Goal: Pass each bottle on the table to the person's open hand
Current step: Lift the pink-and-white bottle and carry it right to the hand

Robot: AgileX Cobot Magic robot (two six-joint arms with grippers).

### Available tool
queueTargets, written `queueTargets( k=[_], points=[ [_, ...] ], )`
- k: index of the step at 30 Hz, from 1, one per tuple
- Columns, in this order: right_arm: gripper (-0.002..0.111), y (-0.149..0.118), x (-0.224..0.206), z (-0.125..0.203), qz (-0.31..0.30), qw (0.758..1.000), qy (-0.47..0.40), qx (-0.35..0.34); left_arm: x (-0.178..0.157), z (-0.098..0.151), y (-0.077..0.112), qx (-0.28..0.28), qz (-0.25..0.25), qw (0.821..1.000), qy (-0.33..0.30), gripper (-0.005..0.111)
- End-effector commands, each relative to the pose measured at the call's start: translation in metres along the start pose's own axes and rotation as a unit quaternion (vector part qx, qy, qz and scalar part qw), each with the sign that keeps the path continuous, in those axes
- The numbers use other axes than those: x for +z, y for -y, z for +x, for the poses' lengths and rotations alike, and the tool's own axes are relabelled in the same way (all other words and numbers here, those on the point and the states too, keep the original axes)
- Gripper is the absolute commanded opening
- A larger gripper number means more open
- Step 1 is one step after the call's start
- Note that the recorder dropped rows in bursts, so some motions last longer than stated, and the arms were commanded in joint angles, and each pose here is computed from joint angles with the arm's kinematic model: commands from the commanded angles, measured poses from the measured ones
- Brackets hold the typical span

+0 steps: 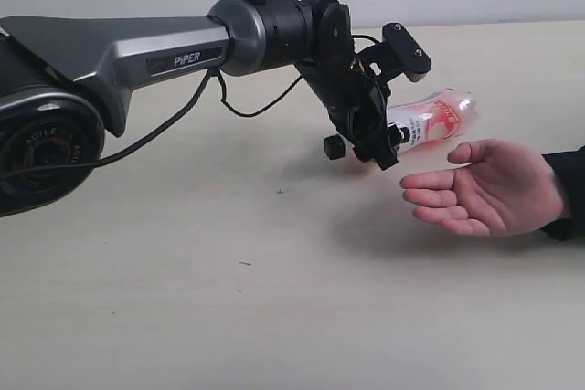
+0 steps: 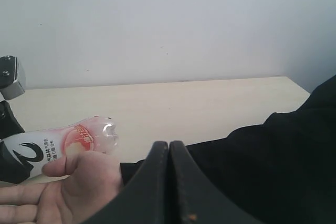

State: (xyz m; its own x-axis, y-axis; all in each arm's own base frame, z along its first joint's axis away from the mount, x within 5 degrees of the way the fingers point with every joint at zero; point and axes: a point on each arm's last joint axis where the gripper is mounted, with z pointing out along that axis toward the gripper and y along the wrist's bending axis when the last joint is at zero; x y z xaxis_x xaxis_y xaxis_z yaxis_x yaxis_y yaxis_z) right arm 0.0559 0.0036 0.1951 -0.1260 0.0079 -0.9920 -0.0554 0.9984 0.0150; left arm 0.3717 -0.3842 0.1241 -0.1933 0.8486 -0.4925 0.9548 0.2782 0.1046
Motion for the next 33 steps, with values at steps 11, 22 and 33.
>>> queueTargets(
  k=[11, 22, 33],
  points=[
    [0.000, 0.000, 0.000, 0.000, 0.000, 1.000, 0.006, -0.006, -0.019, -0.003, -0.018, -0.052, -0.036, 0.998, 0.018, 0.000],
    [0.000, 0.000, 0.000, 0.000, 0.000, 1.000, 0.006, -0.006, -0.068, -0.022, -0.021, -0.167, -0.042, 0.984, 0.047, 0.000],
    [0.000, 0.000, 0.000, 0.000, 0.000, 1.000, 0.006, -0.007, -0.094, -0.042, 0.029, -0.290, -0.049, 0.956, 0.008, 0.000]
  ],
)
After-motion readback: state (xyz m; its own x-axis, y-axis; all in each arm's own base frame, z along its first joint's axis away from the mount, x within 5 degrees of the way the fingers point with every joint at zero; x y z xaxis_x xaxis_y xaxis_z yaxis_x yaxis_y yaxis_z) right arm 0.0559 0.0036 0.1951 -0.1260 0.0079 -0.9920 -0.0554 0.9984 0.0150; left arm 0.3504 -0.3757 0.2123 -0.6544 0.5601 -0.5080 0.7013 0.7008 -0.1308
